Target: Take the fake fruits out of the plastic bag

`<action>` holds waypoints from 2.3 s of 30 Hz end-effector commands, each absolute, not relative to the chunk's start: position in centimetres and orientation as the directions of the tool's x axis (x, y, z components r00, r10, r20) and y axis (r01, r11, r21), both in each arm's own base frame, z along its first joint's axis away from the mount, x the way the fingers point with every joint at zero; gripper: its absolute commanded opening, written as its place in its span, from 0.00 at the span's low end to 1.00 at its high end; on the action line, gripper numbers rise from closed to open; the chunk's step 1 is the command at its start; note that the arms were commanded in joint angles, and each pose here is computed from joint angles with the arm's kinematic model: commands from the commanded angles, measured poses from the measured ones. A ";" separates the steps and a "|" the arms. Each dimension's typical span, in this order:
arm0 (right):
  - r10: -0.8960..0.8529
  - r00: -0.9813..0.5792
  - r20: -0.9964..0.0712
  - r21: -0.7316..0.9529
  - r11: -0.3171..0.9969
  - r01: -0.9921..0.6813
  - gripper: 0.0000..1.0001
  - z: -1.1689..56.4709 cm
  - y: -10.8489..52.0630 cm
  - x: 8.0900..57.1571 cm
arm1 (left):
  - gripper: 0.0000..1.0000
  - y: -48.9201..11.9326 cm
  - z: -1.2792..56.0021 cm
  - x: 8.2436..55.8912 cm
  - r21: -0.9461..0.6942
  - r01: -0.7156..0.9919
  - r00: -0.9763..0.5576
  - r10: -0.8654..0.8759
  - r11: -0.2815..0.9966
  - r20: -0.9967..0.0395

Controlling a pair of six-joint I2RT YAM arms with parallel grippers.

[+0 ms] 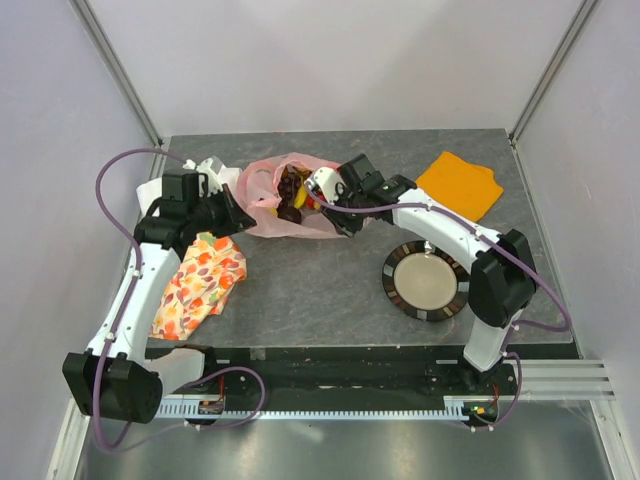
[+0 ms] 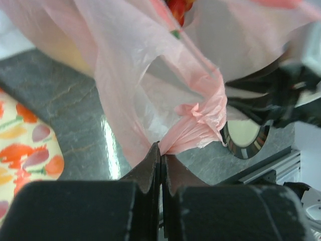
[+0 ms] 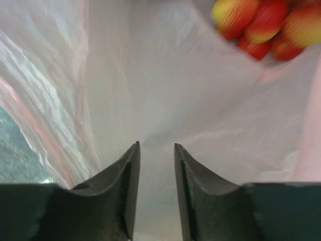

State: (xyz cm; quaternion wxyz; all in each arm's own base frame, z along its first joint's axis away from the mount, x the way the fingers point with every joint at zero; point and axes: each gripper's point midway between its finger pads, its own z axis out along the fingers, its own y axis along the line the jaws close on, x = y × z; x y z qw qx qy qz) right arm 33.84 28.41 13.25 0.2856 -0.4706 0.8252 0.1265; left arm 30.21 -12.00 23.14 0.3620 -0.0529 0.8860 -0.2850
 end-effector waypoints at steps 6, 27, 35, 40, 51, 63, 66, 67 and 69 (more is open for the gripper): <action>-0.575 -0.267 -0.773 -0.113 0.539 -0.834 0.49 21.3 34.0 39.9 | 0.02 -9.3 20.2 28.1 -0.488 -0.039 -0.777 -0.334 0.872 -0.534; -0.598 -0.184 -0.780 -0.280 0.597 -0.752 0.71 17.9 37.8 48.5 | 0.02 -9.4 21.0 31.6 -0.469 0.098 -0.724 -0.260 0.878 -0.638; -0.694 -0.205 -0.690 -0.426 0.618 -0.661 0.71 12.5 36.1 52.3 | 0.02 -10.1 21.2 31.9 -0.488 0.141 -0.731 -0.242 0.861 -0.638; -0.721 -0.205 -0.662 -0.492 0.624 -0.607 0.69 11.5 35.7 54.1 | 0.02 -9.9 21.6 32.2 -0.472 0.155 -0.720 -0.228 0.868 -0.655; -0.727 -0.212 -0.653 -0.505 0.627 -0.594 0.34 12.3 34.8 53.6 | 0.01 -9.6 21.0 31.6 -0.477 0.140 -0.719 -0.242 0.868 -0.651; -0.635 -0.267 -0.725 -0.411 0.710 -0.572 0.01 18.8 29.7 50.2 | 0.02 -10.0 20.7 30.5 -0.505 0.148 -0.724 -0.255 0.850 -0.641; -0.570 -0.188 -0.800 -0.305 0.655 -0.691 0.00 21.6 32.1 47.5 | 0.02 -10.8 20.9 30.9 -0.546 0.169 -0.730 -0.268 0.820 -0.629; -0.544 -0.171 -0.821 -0.280 0.646 -0.710 0.00 22.5 32.8 47.0 | 0.02 -10.9 20.7 31.1 -0.553 0.164 -0.736 -0.272 0.817 -0.620; -0.484 -0.152 -0.862 -0.217 0.623 -0.752 0.00 24.7 34.1 45.8 | 0.02 -11.2 21.0 31.6 -0.571 0.170 -0.731 -0.286 0.803 -0.619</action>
